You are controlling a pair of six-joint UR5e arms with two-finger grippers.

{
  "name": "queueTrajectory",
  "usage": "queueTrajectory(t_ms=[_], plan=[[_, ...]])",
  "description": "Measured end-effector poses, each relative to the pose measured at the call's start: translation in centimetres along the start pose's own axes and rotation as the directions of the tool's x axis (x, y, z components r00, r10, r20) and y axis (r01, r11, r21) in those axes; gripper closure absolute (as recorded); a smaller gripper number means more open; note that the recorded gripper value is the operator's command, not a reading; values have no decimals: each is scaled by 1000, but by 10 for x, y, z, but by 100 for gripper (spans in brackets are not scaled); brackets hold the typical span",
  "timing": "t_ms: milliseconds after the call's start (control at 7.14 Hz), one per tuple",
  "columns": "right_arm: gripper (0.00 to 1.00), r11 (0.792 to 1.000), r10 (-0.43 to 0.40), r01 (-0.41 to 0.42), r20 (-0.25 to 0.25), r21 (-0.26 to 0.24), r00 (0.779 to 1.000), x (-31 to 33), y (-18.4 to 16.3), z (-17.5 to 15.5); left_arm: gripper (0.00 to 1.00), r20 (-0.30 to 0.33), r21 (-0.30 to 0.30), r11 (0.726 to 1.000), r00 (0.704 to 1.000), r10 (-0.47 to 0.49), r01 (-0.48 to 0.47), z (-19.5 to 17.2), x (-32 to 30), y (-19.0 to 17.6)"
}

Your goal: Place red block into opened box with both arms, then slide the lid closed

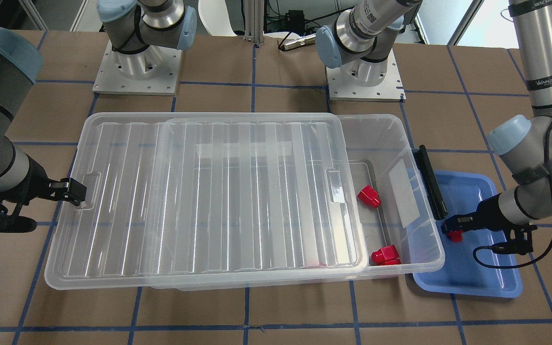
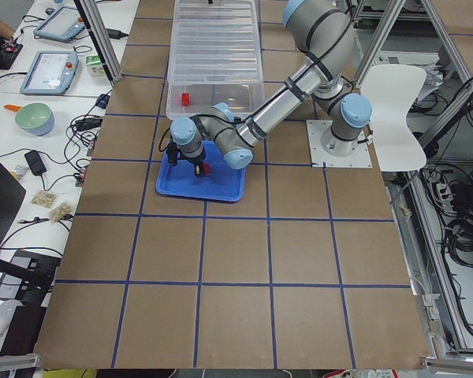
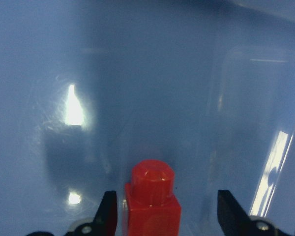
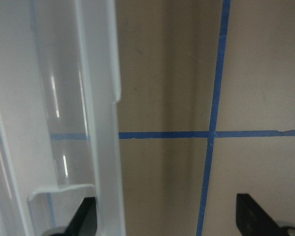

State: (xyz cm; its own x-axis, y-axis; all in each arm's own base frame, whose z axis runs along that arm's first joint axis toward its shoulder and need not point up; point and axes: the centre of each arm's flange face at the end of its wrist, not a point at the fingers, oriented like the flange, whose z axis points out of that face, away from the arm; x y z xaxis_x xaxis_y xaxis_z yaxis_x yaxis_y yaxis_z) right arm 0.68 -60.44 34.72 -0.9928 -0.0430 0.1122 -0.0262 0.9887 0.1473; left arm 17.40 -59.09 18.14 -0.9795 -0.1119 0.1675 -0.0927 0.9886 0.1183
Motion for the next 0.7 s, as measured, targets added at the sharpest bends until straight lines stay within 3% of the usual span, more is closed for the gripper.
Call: queueTrajectory(t_ms=[280,700], plan=[[0,1000,-27,27,-13,-4,1000,7,0,1,100,16,-1,1000,1000,-1,1,-7,-1,2],[0,999,-47,47,-31,-11,998,19,1,2,100,32,-9,1000,999,2,-2,-47,6,7]])
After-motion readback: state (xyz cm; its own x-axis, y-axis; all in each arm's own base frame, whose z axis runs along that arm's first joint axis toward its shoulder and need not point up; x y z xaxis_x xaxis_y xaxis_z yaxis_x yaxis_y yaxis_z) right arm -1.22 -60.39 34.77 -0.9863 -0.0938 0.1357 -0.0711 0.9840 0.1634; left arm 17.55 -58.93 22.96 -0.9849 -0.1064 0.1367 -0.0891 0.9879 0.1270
